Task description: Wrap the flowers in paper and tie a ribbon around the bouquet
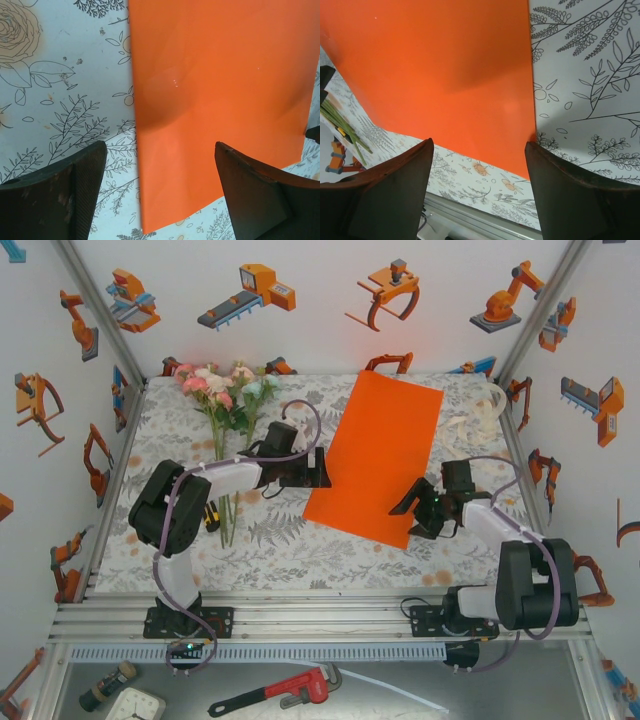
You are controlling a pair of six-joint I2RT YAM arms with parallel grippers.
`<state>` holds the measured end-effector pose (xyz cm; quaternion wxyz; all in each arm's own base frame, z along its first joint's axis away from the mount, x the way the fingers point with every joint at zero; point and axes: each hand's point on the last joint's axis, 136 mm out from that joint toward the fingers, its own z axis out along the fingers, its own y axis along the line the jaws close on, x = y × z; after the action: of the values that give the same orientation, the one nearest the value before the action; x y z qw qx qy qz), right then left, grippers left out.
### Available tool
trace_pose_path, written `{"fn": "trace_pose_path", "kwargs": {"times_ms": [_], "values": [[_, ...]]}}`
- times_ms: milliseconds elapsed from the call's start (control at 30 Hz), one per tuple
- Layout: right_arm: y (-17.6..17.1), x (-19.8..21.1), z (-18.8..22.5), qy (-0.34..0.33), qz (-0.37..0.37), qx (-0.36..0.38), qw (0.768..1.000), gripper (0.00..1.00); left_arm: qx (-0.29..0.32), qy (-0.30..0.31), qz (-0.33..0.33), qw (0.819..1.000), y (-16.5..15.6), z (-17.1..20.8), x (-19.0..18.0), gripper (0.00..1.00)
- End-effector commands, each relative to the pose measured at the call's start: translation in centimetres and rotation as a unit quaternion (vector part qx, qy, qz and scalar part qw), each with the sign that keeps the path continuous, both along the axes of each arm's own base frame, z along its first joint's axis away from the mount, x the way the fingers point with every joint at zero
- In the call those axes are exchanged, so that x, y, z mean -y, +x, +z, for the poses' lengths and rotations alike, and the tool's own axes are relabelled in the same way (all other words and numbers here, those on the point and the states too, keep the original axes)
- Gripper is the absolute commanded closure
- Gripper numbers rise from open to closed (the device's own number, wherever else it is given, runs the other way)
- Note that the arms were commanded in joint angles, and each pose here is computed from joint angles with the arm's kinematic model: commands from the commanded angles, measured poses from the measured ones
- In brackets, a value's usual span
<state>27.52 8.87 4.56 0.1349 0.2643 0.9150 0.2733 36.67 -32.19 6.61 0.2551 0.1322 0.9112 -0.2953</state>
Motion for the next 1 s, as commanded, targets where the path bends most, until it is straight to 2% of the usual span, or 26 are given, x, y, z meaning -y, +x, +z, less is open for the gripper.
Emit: {"fn": "trace_pose_path", "kwargs": {"times_ms": [0, 67, 133, 200, 267, 567, 967], "values": [[0.6, -0.4, 0.8, 0.013, -0.008, 0.026, 1.0, 0.34, -0.027, 0.01, -0.003, 1.0, -0.5, -1.7, 0.2, 0.19], [0.5, 0.1, 0.5, 0.0, -0.015, 0.022, 1.0, 0.33, -0.028, 0.009, -0.006, 1.0, -0.5, -1.7, 0.4, 0.19], [-0.2, 1.7, 0.2, -0.047, -0.036, 0.013, 0.998, 0.26, -0.029, 0.014, -0.007, 0.999, -0.6, -1.8, 0.5, 0.19], [-0.4, 3.3, 0.4, -0.09, -0.052, 0.033, 0.994, 0.2, -0.027, 0.018, -0.007, 0.999, -0.7, -1.9, 0.4, 0.19], [0.0, 3.7, 0.7, -0.103, -0.052, 0.053, 0.992, 0.19, -0.026, 0.018, -0.01, 0.999, -0.8, -2.0, 0.5, 0.22], [0.6, 1.4, -1.7, -0.061, -0.031, 0.04, 0.997, 0.25, -0.037, 0.043, -0.017, 0.998, -1.4, -3.6, 0.9, 0.3], [2.3, 0.2, 0.9, -0.009, -0.054, 0.084, 0.995, 0.36, -0.044, 0.039, -0.023, 0.998, -1.6, -4.0, 1.3, 0.35]]}}
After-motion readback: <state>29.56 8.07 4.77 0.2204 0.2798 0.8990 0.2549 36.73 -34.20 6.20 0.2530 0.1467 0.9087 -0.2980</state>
